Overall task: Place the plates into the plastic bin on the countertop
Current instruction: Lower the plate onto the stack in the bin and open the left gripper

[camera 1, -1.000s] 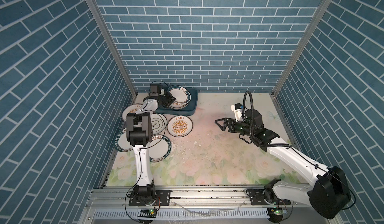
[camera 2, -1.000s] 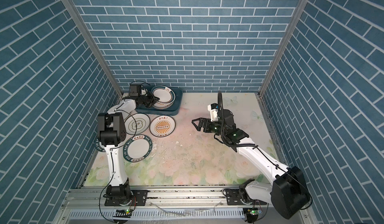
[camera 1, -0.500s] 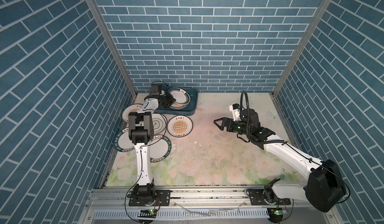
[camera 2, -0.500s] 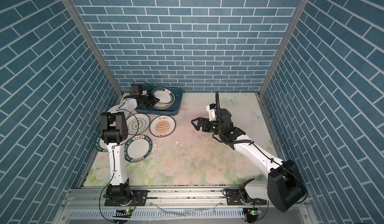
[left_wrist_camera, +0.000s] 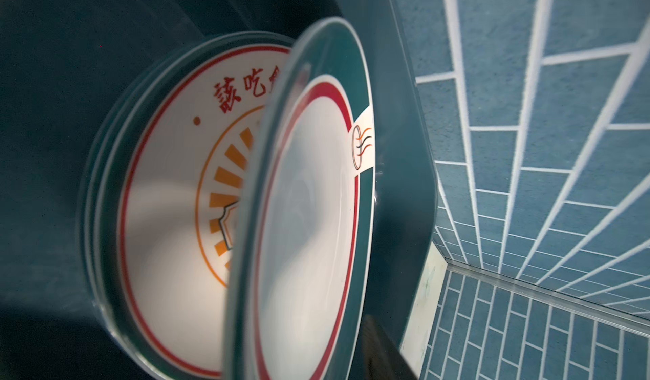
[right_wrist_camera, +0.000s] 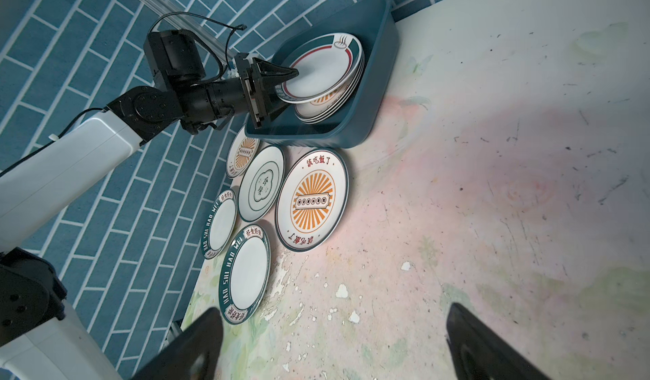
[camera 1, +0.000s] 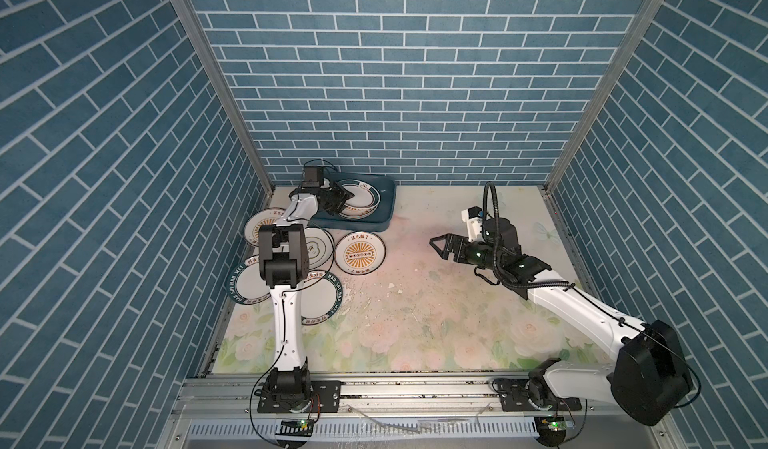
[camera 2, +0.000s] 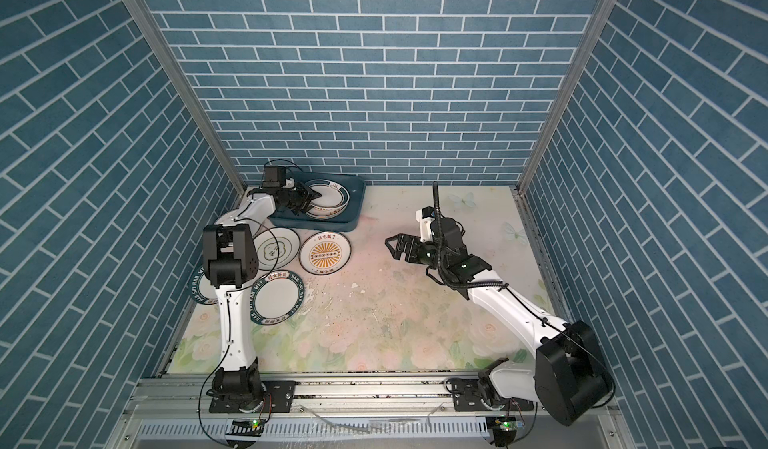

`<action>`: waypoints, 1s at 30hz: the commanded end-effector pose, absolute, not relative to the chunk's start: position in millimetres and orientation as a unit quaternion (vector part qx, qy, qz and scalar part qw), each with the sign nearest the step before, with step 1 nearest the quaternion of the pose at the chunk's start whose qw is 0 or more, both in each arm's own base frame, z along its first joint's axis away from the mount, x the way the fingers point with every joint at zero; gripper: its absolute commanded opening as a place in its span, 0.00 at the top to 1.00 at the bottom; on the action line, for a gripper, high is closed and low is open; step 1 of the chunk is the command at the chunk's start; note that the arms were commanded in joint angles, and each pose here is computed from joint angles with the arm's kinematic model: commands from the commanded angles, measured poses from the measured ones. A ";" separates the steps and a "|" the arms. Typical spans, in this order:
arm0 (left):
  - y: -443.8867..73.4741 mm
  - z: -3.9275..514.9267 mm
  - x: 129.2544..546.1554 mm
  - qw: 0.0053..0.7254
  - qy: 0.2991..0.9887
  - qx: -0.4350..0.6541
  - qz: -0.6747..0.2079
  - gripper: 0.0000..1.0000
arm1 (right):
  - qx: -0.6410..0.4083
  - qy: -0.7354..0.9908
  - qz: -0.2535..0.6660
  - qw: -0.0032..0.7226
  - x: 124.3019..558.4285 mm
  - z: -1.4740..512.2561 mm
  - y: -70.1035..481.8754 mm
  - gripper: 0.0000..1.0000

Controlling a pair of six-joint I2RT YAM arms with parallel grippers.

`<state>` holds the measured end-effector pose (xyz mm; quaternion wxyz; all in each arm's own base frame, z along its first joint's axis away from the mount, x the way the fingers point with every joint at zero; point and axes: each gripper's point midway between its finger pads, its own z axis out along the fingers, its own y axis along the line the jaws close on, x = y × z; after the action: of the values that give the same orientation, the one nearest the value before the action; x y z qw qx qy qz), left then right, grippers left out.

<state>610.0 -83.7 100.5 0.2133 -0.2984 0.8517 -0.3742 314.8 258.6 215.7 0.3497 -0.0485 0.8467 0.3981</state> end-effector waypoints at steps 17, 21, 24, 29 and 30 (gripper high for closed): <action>-67.2 112.8 591.0 0.216 0.898 -0.257 -0.285 0.00 | -0.005 0.846 0.376 0.378 304.2 220.2 230.0 0.02; -69.4 115.9 588.7 0.219 0.903 -0.246 -0.275 0.01 | -0.003 0.846 0.373 0.382 300.6 220.4 225.9 0.01; -69.8 119.4 586.7 0.221 0.913 -0.232 -0.253 0.01 | -0.003 0.845 0.372 0.384 297.4 221.0 223.2 0.02; -77.3 152.3 586.2 0.268 0.909 -0.195 -0.253 0.00 | -0.002 0.845 0.364 0.392 295.1 221.8 217.7 0.02; -79.8 163.9 586.3 0.284 0.906 -0.184 -0.256 0.00 | -0.002 0.845 0.363 0.394 295.2 222.6 217.2 0.02</action>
<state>588.5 -75.5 116.4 0.2293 -0.2254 0.9099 -0.2620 295.4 224.4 220.6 0.3833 -0.0103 0.8453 0.3721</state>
